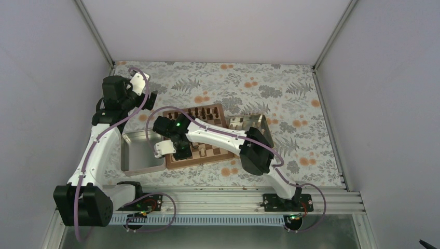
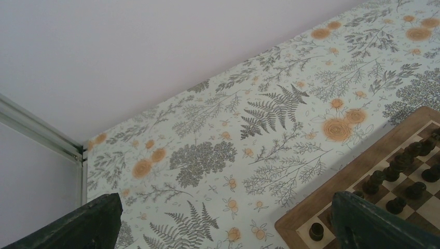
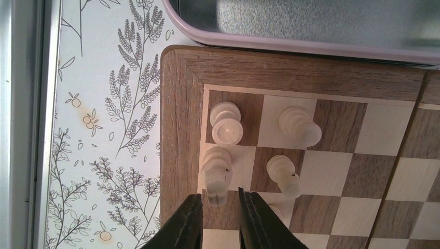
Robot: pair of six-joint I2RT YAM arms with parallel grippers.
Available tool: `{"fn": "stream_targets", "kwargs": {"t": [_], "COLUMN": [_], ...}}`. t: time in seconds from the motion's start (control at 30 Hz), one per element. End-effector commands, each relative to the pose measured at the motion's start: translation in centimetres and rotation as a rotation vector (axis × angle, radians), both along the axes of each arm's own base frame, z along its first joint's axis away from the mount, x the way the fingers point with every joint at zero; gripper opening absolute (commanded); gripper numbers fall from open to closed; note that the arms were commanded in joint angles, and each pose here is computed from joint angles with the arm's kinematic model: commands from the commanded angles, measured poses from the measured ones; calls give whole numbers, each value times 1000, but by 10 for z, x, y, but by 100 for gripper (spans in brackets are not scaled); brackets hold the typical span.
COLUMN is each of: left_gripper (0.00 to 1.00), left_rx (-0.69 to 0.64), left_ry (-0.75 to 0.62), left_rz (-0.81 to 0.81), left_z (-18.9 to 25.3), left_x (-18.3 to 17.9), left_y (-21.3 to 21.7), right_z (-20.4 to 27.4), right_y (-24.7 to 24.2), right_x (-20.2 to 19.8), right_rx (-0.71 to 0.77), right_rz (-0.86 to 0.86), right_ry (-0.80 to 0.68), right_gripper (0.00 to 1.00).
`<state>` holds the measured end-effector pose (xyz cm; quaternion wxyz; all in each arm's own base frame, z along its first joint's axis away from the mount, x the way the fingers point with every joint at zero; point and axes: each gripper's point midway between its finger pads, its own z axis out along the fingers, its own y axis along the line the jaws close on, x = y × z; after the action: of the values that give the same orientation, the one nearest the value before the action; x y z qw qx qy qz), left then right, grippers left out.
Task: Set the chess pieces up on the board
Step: Place the chess piece on the chessboard.
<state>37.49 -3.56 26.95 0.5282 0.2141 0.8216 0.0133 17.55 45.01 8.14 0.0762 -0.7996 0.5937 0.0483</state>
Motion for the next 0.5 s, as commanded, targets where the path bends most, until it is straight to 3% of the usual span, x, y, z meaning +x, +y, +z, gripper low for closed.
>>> {"fn": "stream_targets", "kwargs": {"t": [0.0,0.3,0.47], "left_gripper": [100,100,100], "left_rx": [1,1,2], "left_ry": [-26,-30,-34], "left_rz": [-18,-16,-11], "left_z": [8,10,11], "left_x": [-4,-5,-5], "left_y": [-2,-2,0], "right_z": [-3,53,91], "right_y": [2,-10,-63], "right_x": [-4,17,70], "right_rx": [-7,73,122], "right_rz": [14,-39,-212], "right_ry": [-4,-106,-150], "right_gripper": [21,30,32]}}
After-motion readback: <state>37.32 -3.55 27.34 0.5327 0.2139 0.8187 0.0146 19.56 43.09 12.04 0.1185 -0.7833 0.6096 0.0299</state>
